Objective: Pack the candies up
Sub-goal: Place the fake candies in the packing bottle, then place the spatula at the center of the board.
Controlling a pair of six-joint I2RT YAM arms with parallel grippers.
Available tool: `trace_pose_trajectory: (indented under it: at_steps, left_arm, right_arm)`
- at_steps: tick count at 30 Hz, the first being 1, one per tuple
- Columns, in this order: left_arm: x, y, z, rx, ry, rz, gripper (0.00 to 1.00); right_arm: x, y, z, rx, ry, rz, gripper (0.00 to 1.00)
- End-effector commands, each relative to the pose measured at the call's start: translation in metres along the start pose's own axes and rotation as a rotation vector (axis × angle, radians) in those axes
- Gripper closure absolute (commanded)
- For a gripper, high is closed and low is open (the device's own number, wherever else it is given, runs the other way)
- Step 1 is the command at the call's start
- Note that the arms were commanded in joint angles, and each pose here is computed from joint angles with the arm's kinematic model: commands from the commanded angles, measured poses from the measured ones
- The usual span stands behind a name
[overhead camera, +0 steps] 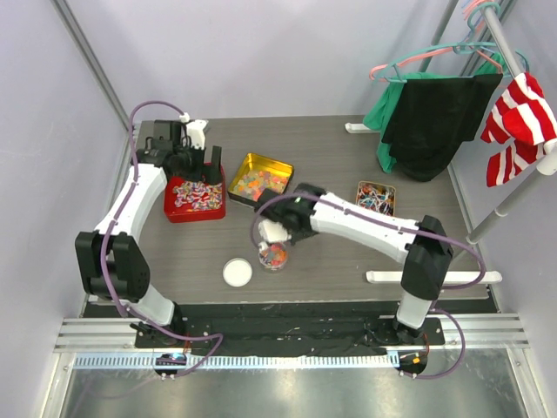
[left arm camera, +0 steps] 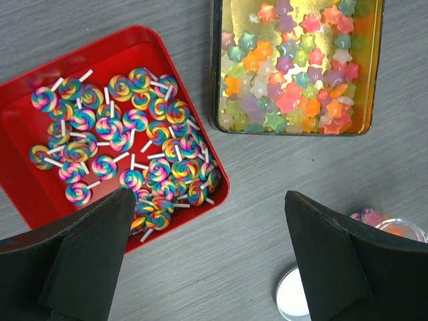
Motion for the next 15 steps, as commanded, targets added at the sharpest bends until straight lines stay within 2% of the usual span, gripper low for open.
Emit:
trace_pose_trajectory:
  at_steps: [1, 5, 10, 15]
  left_arm:
    - [-0.011, -0.005, -0.017, 0.033, -0.083, 0.056, 0.02]
    - [-0.007, -0.002, -0.020, 0.038, -0.084, 0.065, 0.00]
    - [0.003, 0.001, -0.021, 0.052, -0.067, 0.059, 0.00]
    - [0.009, 0.007, -0.029, 0.040, -0.064, 0.068, 0.00]
  right_arm:
    - [0.050, -0.023, -0.002, 0.021, -0.129, 0.316, 0.99]
    - [0.063, -0.042, 0.037, 0.076, -0.205, 0.585, 0.99]
    - [0.054, -0.036, 0.082, 0.059, -0.248, 0.733, 0.99]
    - [0.061, -0.053, 0.128, 0.074, -0.256, 0.895, 0.99]
Point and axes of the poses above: each gripper's point midway between its finger pads, its own z axis out along the fingers, its own y axis along the line the jaws close on, x = y × z, the point moved 2 cm from there along -z, back along the fingers, and after that the axes turned 12 degrees about -z, right-handed, at the moved point
